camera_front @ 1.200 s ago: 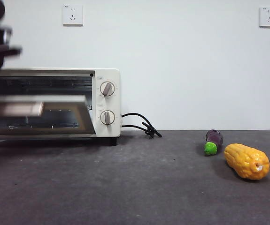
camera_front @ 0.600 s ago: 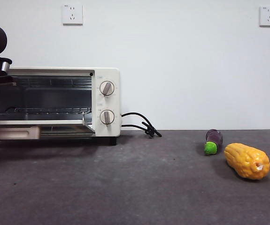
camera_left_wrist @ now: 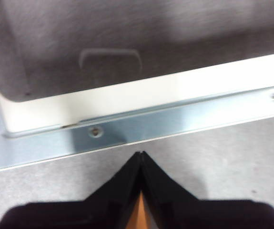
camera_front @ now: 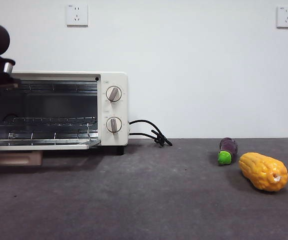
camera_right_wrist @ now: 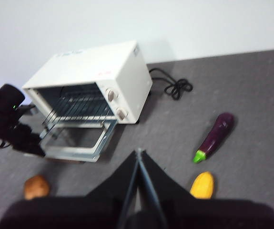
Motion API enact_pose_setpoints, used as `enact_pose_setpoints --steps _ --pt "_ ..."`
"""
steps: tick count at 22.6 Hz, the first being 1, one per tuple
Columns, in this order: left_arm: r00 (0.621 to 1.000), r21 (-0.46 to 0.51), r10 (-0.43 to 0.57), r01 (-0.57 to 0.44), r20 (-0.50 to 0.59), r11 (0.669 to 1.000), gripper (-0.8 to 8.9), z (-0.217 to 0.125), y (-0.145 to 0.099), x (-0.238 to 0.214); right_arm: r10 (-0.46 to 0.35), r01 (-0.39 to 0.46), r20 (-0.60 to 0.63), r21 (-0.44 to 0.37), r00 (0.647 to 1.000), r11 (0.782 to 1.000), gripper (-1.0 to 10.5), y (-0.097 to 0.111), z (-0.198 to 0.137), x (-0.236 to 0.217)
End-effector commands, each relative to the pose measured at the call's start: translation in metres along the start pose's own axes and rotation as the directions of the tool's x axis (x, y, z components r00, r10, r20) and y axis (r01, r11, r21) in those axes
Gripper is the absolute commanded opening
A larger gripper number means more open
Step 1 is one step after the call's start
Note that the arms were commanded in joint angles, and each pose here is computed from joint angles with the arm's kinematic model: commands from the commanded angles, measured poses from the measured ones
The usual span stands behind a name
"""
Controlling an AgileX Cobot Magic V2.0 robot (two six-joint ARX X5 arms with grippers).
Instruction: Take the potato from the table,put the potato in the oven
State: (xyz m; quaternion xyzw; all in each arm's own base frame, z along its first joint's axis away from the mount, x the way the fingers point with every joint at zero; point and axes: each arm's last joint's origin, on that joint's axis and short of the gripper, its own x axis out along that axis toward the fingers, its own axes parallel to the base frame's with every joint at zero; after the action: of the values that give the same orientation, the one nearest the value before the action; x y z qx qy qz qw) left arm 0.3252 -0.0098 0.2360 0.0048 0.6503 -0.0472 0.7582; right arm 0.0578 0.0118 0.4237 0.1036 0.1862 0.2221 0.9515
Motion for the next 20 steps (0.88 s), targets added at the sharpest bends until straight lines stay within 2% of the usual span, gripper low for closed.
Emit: enact_pose_setpoints --steps 1,2,4,6,8,9,13,14,17,20 --pt "0.997 0.036 0.000 -0.003 0.076 0.999 -0.06 -0.008 -0.008 -0.025 0.097 -0.097 0.004 -0.021 0.995 0.995 0.0 0.003 0.002 -0.001" --pt "0.993 0.045 -0.002 -0.003 0.118 0.999 -0.06 -0.013 -0.011 -0.038 0.154 -0.154 0.005 -0.027 0.988 0.988 0.0 0.004 0.003 0.000" --pt "0.976 0.064 -0.017 0.002 0.219 0.998 -0.05 -0.027 -0.017 -0.069 0.284 -0.283 0.010 -0.039 0.959 0.958 0.2 0.005 0.010 0.006" --pt "0.936 0.101 -0.083 0.051 0.343 0.994 -0.05 -0.048 -0.023 -0.105 0.340 -0.340 0.040 -0.003 0.940 0.940 1.7 0.004 0.020 0.013" --pt "0.852 0.182 -0.213 0.141 0.478 0.973 -0.05 -0.072 -0.030 -0.140 0.377 -0.379 0.079 0.010 0.923 0.925 2.0 0.003 0.029 0.018" --pt "0.791 0.230 -0.268 0.165 0.550 0.959 -0.05 -0.088 -0.032 -0.160 0.407 -0.411 0.102 0.010 0.908 0.912 2.0 0.005 0.035 0.021" --pt "0.597 0.289 -0.298 0.113 0.745 0.951 -0.05 -0.157 -0.035 -0.215 0.532 -0.534 0.162 -0.033 0.831 0.845 2.0 0.016 0.054 0.036" --pt "0.552 0.298 -0.300 0.096 0.778 0.950 -0.05 -0.176 -0.035 -0.224 0.565 -0.567 0.157 -0.042 0.810 0.823 2.4 0.021 0.057 0.044" --pt "0.459 0.314 -0.306 0.061 0.834 0.948 -0.05 -0.214 -0.036 -0.239 0.635 -0.637 0.108 -0.018 0.765 0.771 2.9 0.034 0.057 0.067" --pt "0.384 0.321 -0.310 0.036 0.870 0.946 -0.05 -0.244 -0.036 -0.247 0.677 -0.677 0.034 0.022 0.735 0.735 2.9 0.053 0.052 0.093"
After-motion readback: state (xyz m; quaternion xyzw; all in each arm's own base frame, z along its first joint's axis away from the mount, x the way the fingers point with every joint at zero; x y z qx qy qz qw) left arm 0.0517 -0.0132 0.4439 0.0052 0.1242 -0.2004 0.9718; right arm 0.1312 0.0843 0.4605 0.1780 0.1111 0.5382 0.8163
